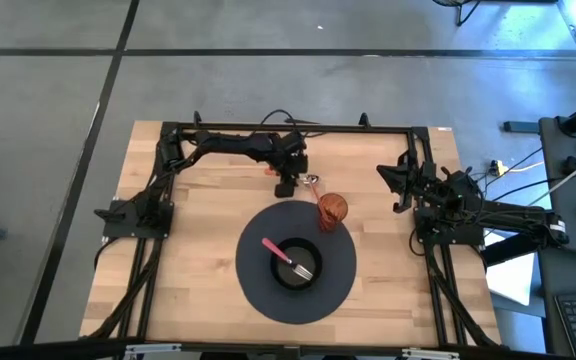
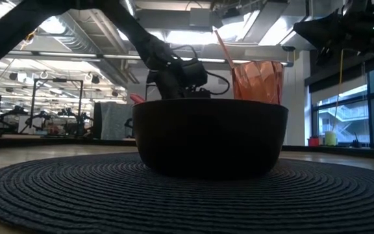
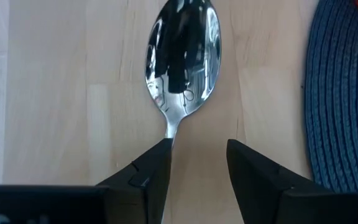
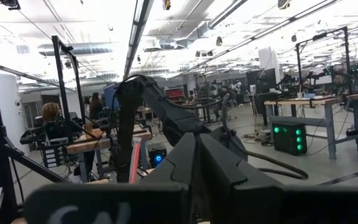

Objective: Pick & Place Utensil
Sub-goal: Put the orange spoon into the black bowl on the blue mat

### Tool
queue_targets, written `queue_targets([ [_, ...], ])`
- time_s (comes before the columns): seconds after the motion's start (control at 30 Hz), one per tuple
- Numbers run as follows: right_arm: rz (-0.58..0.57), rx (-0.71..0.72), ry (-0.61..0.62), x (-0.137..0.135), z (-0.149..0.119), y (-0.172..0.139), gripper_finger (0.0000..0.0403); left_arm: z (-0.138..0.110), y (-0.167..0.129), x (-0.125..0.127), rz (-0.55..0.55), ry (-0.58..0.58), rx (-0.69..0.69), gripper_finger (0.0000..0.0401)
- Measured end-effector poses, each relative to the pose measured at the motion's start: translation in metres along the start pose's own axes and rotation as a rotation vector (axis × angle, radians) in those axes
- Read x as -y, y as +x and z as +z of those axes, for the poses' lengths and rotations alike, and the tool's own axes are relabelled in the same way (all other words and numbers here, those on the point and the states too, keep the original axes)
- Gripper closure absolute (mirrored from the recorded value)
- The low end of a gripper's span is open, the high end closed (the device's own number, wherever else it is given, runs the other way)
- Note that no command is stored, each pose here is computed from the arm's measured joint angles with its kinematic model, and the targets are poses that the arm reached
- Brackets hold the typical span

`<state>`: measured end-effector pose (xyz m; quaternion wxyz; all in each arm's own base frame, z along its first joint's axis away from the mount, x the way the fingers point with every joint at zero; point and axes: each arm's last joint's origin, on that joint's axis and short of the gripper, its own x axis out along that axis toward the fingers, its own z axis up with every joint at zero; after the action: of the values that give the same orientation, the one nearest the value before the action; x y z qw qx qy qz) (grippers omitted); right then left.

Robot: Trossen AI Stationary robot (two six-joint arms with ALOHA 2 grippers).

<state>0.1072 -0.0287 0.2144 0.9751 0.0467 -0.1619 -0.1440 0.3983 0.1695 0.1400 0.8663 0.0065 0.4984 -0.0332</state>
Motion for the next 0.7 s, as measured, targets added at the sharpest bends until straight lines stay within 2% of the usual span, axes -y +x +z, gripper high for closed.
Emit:
queue_targets([
  [0.23,0.000,0.000,0.000,0.000,0.000,0.000,0.0379,-0.002,-0.001,-0.004,0.008,-0.010,0.000,0.0251],
  [0.37,0.000,0.000,0.000,0.000,0.000,0.000,0.0379,-0.006,-0.004,-0.014,0.067,-0.032,-0.025,0.0251],
  [0.7,0.000,0.000,-0.001,0.000,0.000,0.000,0.0379,-0.016,-0.002,-0.020,0.054,-0.010,-0.084,0.0251],
])
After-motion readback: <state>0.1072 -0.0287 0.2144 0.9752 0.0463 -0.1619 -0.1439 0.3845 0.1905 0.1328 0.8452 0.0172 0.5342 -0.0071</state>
